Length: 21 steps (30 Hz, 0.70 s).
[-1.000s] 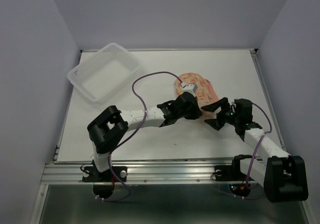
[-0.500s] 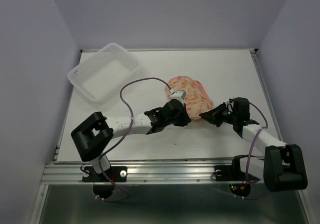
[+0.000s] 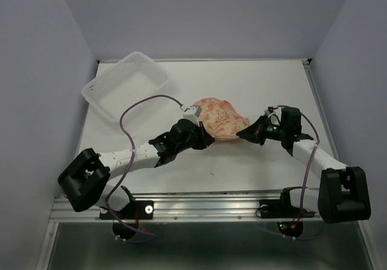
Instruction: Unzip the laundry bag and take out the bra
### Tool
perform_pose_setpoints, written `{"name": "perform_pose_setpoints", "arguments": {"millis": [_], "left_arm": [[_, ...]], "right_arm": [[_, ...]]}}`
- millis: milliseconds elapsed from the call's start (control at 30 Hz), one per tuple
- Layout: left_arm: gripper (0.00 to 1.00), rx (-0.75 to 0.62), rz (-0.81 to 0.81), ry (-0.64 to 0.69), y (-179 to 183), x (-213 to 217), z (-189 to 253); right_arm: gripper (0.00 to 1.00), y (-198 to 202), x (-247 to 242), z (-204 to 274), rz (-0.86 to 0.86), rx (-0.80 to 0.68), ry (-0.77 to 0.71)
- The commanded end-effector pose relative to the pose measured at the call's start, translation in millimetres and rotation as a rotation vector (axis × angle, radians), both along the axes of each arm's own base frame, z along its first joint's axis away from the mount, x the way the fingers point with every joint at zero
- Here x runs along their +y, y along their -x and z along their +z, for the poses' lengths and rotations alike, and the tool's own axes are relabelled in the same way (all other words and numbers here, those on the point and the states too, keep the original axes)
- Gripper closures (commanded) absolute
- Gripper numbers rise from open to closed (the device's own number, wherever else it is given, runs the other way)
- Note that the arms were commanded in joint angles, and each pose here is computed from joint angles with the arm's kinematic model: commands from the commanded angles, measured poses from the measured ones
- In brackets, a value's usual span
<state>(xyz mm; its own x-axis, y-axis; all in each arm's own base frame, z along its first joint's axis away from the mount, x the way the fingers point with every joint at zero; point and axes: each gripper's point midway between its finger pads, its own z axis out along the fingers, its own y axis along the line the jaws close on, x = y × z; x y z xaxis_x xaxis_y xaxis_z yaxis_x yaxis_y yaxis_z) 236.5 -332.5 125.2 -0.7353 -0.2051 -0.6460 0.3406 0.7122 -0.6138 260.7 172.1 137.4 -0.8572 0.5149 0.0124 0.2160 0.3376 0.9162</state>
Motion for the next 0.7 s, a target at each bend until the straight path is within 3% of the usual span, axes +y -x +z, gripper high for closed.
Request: {"name": "perform_pose_setpoints", "arguments": {"millis": [0,33,67,100,133,167,200,300,500,567,667], "left_arm": [[1.0,0.006,0.153,-0.167,-22,57,-35],[1.0,0.003,0.146,-0.157,-23,54,-33],[1.0,0.004,0.146,-0.158,-23,54,-34],[1.0,0.005,0.135,-0.146,-22,51,-32],[0.95,0.008,0.129,-0.141,-22,50,-32],[0.81,0.013,0.123,-0.136,-20,48,-33],[0.73,0.017,0.121,-0.136,-19,49,-34],[0.5,0.032,0.133,-0.136,-12,57,-39],[0.19,0.034,0.185,-0.151,1,82,-37],[0.11,0.027,0.215,-0.165,0,90,-33],[0.08,-0.003,0.242,-0.172,-4,96,-18]], "right_arm": [[0.99,-8,-7,13,0.028,-0.094,0.045],[0.85,-7,-9,9,0.032,-0.092,0.07],[0.85,-8,-10,9,0.035,-0.11,0.084],[0.64,-4,-11,4,0.044,-0.091,0.1],[0.51,-3,-13,-1,0.061,-0.112,0.133],[0.43,0,-16,-8,0.056,-0.088,0.165],[0.35,2,-18,-11,0.06,-0.088,0.184],[0.23,10,-27,-25,0.061,-0.084,0.271],[0.16,8,-50,-40,0.024,-0.098,0.451],[0.16,2,-56,-41,0.01,-0.111,0.489],[0.16,-9,-60,-40,-0.013,-0.137,0.516]]}}
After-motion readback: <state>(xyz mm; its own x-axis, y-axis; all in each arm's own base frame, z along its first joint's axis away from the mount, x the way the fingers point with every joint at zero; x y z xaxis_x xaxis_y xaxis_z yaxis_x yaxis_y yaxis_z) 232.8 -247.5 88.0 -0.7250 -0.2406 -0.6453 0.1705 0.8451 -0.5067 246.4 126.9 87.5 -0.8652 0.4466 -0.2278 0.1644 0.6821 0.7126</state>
